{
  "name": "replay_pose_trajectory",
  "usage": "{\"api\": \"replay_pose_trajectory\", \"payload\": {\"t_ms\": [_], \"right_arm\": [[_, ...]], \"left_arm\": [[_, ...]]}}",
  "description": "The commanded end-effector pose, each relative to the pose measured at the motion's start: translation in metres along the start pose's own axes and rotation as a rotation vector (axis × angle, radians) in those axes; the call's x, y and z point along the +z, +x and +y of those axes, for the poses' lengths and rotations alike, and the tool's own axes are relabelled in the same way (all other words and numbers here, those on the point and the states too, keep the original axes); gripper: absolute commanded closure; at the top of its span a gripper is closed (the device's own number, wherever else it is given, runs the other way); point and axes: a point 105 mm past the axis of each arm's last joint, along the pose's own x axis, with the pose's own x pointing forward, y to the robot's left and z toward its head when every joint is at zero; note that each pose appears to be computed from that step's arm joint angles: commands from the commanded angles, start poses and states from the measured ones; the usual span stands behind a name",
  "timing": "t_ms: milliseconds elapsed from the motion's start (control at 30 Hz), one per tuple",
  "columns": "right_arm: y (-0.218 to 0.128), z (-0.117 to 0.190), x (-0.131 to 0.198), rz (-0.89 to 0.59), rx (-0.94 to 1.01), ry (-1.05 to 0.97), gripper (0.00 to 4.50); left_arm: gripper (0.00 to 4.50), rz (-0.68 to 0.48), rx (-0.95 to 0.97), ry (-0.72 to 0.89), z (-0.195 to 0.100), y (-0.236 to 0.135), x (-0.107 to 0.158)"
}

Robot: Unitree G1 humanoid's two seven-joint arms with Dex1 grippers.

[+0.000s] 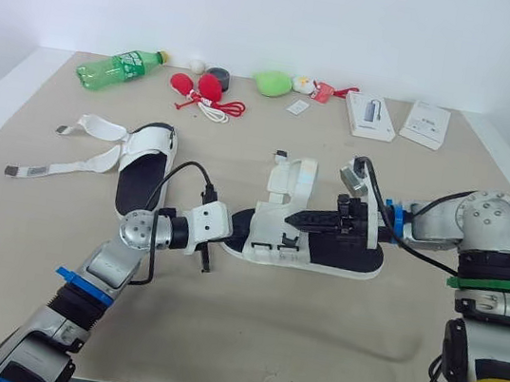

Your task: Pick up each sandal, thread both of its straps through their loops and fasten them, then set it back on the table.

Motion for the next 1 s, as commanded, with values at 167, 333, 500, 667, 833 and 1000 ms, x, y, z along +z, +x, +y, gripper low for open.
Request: {"api": "replay_pose_trajectory", "payload": {"t_ms": [167,333,500,667,833,1000], "right_arm": [[-0.002,0.002,-0.005,-0.002,-0.002,-0.005,4.48],[-0.001,0.003,-0.01,0.016,-0.013,-0.029,4.48],[0.001,0.009,-0.012,0.028,-0.022,-0.095,4.48],[0.002,0.014,-0.015,0.044,-0.034,-0.151,4.48],[0.004,0.014,-0.019,0.057,-0.072,-0.211,4.48],[0.002,0.006,-0.023,0.061,-0.135,-0.238,4.48]], "left_arm": [[4.5,0.03,-0.044,-0.012,-0.012,0.004,-0.008],[4.5,0.033,-0.037,-0.013,-0.01,0.005,-0.009],[4.5,0.039,-0.035,-0.013,-0.01,0.005,-0.01],[4.5,0.045,-0.03,-0.012,-0.008,0.005,-0.012],[4.5,0.045,-0.029,-0.012,-0.007,0.006,-0.012],[4.5,0.043,-0.03,-0.014,-0.007,0.007,-0.012]]}}
